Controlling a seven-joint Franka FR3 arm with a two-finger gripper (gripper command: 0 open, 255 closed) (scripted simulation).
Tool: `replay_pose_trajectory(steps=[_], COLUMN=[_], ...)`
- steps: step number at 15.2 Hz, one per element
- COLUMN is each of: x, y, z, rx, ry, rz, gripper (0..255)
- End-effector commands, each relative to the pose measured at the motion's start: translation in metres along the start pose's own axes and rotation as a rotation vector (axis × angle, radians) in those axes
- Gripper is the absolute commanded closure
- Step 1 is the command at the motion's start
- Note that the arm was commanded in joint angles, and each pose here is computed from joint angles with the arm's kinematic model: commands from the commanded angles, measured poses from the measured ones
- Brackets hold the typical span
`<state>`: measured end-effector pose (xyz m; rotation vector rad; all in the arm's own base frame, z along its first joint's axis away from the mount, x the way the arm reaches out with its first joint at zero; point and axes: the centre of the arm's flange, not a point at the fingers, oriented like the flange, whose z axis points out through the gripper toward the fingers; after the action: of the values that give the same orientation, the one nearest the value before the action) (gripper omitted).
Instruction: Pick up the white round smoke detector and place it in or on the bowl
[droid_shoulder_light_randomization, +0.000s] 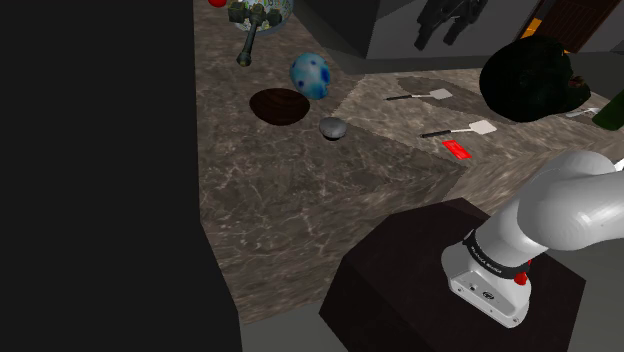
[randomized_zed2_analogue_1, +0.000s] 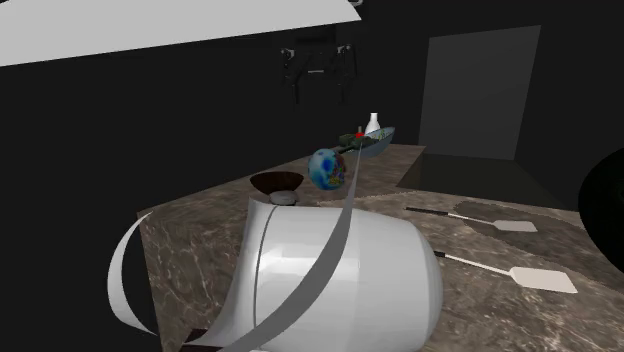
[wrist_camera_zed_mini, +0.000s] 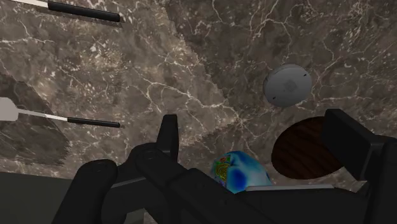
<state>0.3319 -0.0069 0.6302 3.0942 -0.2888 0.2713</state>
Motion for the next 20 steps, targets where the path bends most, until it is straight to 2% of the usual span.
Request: replay_pose_trajectory(steps=[1, 20], x=[0.0, 0.079], y=[0.0, -0.119], z=[0.0, 0.217], rx=[0.0, -0.006], ry=[0.0, -0.187], rz=[0.0, 0.17], gripper=[0, 0])
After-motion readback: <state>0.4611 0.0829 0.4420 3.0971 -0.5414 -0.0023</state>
